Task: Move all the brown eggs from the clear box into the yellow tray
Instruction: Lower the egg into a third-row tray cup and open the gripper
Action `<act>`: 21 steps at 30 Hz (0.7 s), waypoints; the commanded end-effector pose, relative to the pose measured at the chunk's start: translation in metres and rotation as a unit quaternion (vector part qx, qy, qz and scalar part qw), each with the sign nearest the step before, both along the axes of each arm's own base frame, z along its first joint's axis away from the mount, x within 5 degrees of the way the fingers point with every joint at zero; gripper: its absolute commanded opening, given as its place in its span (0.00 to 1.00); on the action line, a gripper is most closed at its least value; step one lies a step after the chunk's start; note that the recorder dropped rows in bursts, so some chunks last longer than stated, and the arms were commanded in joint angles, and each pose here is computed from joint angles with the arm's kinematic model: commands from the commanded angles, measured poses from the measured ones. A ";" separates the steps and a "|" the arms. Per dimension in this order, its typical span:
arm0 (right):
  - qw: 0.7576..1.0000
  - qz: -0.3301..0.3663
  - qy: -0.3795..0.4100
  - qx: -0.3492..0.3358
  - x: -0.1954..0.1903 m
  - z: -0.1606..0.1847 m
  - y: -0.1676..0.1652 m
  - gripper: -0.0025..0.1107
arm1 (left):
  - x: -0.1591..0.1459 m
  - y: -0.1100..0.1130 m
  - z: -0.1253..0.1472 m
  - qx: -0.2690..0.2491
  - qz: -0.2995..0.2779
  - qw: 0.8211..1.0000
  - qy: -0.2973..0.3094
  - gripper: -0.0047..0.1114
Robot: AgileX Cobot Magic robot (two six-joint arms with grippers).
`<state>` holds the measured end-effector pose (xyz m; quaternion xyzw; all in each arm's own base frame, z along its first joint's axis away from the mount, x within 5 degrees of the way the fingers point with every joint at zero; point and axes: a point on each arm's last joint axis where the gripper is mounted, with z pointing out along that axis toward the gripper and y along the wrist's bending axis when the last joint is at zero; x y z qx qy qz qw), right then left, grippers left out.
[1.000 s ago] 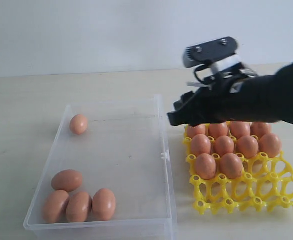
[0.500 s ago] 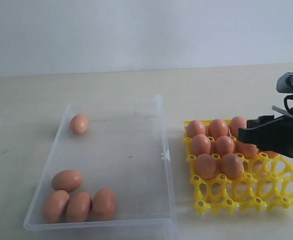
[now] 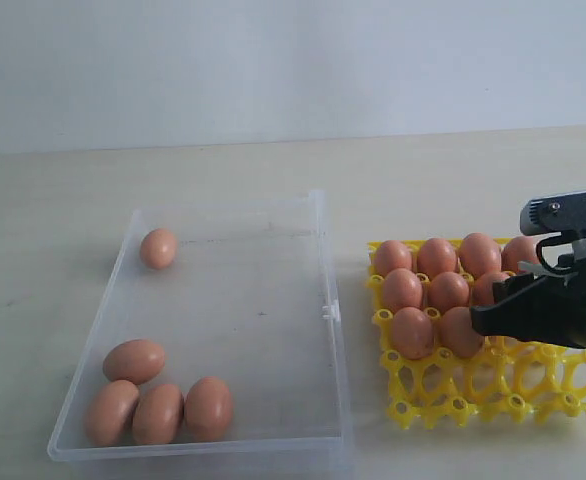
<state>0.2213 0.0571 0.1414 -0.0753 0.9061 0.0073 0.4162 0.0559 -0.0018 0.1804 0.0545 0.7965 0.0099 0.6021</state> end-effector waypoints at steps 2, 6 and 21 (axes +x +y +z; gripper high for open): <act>1.000 0.001 -0.006 -0.016 0.004 -0.007 -0.001 0.02 | 0.000 0.000 0.003 -0.004 -0.002 1.000 -0.008 0.04; 1.000 -0.003 -0.007 -0.011 0.004 -0.007 -0.001 0.02 | 0.000 0.000 0.003 -0.004 -0.002 1.000 -0.008 0.04; 1.000 0.009 -0.008 0.009 0.002 -0.006 0.009 0.02 | 0.000 0.000 0.003 -0.004 -0.002 1.000 -0.008 0.04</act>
